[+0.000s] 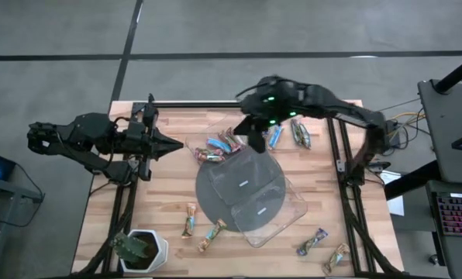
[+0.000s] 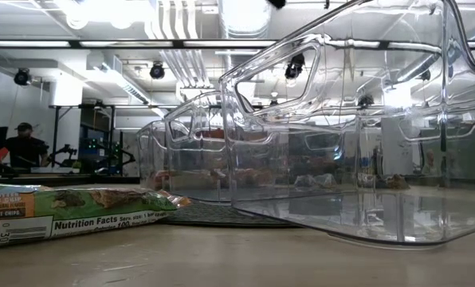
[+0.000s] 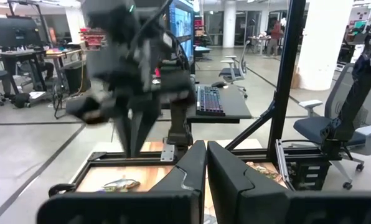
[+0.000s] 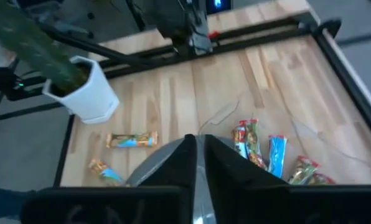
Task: Pick and place Granola Bars by type
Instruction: Put the blue granola bar into the middle transparent bin
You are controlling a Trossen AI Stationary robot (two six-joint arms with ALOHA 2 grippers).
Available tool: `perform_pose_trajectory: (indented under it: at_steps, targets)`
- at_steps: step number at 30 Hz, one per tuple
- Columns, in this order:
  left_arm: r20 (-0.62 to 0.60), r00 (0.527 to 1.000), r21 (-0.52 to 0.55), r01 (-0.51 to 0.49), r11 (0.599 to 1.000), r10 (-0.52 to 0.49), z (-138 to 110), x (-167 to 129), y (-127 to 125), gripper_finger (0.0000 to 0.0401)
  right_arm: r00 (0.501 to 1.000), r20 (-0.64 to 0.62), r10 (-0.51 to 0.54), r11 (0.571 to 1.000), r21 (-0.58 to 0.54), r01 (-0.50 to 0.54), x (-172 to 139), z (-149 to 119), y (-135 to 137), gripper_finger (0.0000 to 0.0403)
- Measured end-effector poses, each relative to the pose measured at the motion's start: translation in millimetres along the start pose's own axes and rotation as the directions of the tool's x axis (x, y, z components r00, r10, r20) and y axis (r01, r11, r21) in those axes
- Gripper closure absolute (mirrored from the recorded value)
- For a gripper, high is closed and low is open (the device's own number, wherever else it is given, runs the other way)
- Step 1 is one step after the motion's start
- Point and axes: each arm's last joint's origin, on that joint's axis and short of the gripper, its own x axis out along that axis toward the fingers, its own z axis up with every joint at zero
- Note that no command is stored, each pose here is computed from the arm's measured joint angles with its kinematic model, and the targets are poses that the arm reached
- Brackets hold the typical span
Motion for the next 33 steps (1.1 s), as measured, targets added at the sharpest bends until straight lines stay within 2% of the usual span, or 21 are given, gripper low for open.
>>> perform_pose_trajectory:
  at_steps: [5, 10, 17, 24, 33]
  targets:
    - [0.004, 1.000, -0.001, -0.002, 1.000, 0.002, 0.6, -1.8, 0.5, 0.0401, 0.997, 0.071, 0.024, 0.998, -0.065, -0.020, -46.8, -9.3, 19.3, 0.0394]
    - [0.010, 1.000, -0.002, -0.015, 1.000, 0.015, 1.3, -3.1, 1.1, 0.0401, 0.985, 0.171, 0.009, 0.993, -0.117, 0.011, -91.5, -25.9, 36.5, 0.0394]
    - [0.009, 1.000, -0.003, -0.014, 1.000, 0.014, 1.2, -2.9, 1.1, 0.0401, 0.940, 0.317, 0.130, 0.978, -0.199, -0.068, -124.9, -56.0, 56.6, 0.0394]
    - [0.007, 0.999, -0.006, -0.038, 0.999, 0.038, 0.7, -2.6, 1.7, 0.0401, 0.892, 0.399, 0.213, 0.965, -0.231, -0.127, -129.7, -87.9, 61.0, 0.0394]
    - [-0.004, 0.998, -0.024, -0.056, 0.998, 0.056, -2.2, -0.8, 1.8, 0.0401, 0.869, 0.423, 0.257, 0.958, -0.229, -0.172, -125.2, -120.3, 57.8, 0.0394]
